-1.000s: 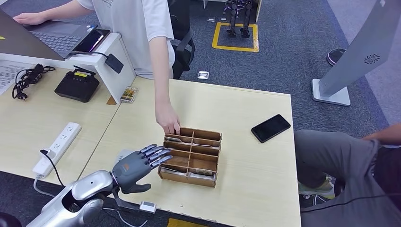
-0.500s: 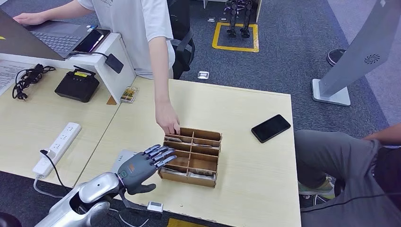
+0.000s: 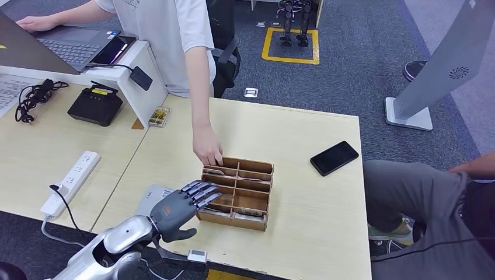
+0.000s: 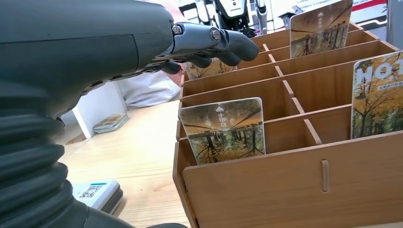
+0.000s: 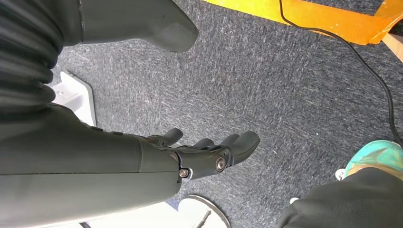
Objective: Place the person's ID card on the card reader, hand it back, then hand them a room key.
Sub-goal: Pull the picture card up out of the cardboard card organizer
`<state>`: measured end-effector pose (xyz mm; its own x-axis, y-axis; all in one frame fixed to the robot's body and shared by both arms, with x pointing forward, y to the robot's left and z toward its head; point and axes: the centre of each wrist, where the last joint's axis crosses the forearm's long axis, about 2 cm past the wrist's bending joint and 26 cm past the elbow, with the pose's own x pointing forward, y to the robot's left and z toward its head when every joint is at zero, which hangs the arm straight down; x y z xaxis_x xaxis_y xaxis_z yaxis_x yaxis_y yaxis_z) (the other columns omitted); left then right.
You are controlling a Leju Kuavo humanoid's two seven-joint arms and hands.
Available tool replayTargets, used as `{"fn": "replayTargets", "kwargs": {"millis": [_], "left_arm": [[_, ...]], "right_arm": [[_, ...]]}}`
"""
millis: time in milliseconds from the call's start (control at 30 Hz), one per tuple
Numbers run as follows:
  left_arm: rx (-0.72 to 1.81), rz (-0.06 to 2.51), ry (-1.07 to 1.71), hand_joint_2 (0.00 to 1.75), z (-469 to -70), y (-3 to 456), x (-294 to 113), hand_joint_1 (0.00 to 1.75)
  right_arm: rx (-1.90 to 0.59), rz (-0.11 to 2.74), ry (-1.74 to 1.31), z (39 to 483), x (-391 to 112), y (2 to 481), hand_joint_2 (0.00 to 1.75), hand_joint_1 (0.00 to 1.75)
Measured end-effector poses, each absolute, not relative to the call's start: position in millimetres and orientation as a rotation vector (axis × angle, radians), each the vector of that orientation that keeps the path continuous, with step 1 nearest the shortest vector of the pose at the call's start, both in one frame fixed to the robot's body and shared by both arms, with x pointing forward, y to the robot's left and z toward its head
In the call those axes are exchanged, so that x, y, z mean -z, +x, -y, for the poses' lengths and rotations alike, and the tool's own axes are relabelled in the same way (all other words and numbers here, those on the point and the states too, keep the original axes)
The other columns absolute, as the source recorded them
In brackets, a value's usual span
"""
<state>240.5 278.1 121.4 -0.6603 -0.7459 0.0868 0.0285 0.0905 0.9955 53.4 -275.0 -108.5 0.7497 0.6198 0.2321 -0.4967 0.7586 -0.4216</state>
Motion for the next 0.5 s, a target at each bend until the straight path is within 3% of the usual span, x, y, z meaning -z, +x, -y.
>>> {"fn": "replayTargets", "kwargs": {"millis": [500], "left_arm": [[1.613,1.768,0.692,1.75,-274.8,239.6,-119.6,0.00]], "right_arm": [[-0.626,0.376,-0.346,273.3,108.3,54.1,1.75,0.00]]}}
